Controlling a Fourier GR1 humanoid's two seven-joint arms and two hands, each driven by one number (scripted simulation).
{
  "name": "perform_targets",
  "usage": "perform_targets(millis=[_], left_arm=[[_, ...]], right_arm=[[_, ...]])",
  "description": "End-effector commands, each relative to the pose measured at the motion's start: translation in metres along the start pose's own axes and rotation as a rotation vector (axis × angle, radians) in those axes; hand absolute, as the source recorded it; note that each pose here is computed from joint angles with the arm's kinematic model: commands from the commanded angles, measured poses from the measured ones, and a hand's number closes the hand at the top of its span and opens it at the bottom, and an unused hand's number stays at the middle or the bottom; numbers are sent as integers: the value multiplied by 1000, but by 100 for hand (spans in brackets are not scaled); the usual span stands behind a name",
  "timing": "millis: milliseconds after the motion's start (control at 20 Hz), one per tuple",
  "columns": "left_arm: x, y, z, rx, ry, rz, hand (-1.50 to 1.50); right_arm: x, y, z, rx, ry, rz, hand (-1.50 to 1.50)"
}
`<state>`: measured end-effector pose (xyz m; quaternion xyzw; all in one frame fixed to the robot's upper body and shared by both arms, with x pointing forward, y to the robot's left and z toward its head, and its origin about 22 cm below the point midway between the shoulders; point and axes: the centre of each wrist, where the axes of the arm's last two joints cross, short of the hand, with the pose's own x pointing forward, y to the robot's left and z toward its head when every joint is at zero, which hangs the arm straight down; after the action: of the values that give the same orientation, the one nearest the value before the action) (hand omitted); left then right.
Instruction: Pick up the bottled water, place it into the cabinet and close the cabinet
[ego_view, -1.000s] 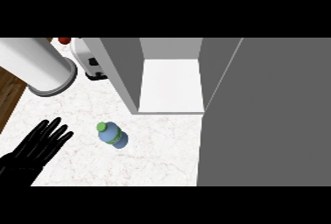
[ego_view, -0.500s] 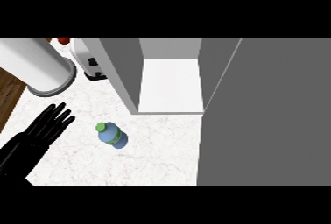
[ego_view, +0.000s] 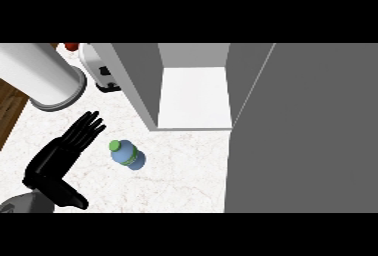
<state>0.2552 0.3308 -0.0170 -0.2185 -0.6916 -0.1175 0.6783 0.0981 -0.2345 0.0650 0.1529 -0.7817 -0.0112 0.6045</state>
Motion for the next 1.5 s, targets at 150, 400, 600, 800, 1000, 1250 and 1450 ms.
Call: perform_targets(millis=[150, 400, 600, 800, 1000, 1250, 1450], left_arm=[[-28, 20, 0, 19, 79, 37, -150], [-65, 22, -17, 70, 102, 50, -150], [-78, 17, -23, 50, 136, 118, -150], [-97, 21, -9, 38, 161, 138, -150], [-100, 20, -28, 40, 132, 148, -150], [-123, -1, -23, 48, 148, 158, -150], [-118, 10, -21, 32, 148, 175, -150]], right_arm=[[-5, -7, 12, 5, 3, 12, -150], [2, 22, 13, -3, -9, -12, -150], [2, 16, 10, 13, -18, 3, -150], [5, -2, 10, -2, -12, -23, -150], [6, 13, 7, 4, -19, -3, -150], [-13, 3, 5, 24, -8, 5, -150], [-7, 11, 3, 35, 6, -12, -150]])
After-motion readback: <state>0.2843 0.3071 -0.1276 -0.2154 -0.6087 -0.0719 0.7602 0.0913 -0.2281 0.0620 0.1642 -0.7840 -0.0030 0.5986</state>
